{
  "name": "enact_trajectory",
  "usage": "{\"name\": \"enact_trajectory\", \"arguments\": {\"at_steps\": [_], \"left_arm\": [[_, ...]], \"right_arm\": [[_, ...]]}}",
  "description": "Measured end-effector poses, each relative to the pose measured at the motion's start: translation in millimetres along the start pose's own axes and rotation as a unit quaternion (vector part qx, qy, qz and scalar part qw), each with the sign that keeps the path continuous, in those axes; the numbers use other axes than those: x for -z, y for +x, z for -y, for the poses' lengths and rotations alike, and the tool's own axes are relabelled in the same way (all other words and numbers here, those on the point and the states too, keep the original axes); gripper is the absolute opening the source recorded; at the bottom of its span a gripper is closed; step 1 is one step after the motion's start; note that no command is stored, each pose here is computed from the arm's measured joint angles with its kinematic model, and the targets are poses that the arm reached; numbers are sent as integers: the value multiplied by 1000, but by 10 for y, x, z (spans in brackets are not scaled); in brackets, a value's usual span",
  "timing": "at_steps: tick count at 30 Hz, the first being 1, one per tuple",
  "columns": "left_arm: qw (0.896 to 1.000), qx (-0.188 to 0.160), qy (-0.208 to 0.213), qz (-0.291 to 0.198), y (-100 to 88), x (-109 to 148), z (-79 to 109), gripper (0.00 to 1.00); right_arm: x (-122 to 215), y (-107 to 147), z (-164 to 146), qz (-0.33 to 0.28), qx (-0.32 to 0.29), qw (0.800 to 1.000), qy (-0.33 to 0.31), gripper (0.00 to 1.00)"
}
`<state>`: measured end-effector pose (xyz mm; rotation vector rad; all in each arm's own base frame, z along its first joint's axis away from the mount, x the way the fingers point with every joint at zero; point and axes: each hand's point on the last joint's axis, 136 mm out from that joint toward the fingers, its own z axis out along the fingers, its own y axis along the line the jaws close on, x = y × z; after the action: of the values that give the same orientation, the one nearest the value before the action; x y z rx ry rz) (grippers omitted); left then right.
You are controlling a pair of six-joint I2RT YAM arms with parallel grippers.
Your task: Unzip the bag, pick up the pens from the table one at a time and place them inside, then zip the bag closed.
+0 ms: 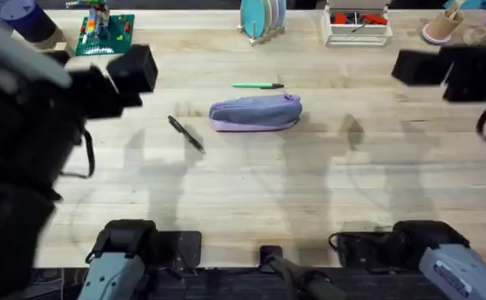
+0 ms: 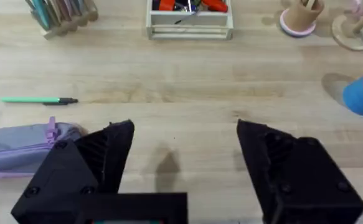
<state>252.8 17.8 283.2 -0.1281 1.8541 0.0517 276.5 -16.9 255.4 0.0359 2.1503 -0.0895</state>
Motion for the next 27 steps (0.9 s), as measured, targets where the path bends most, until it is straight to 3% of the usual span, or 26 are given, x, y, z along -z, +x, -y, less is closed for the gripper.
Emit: {"name": "enact_trajectory", "arguments": {"at_steps": [3,10,27], "left_arm": [[997,-7,9,-73,-136,-172,72,994],[988,-14,13,-151,-51,-343,114,993],[984,-15,16,-174,16,-406,130,993]], "right_arm": [[-78,-167,-1,-71,4,997,-2,995],[-148,-233,-3,-91,5,996,-2,995],[-143,-228,-3,-92,5,996,-2,996]]}}
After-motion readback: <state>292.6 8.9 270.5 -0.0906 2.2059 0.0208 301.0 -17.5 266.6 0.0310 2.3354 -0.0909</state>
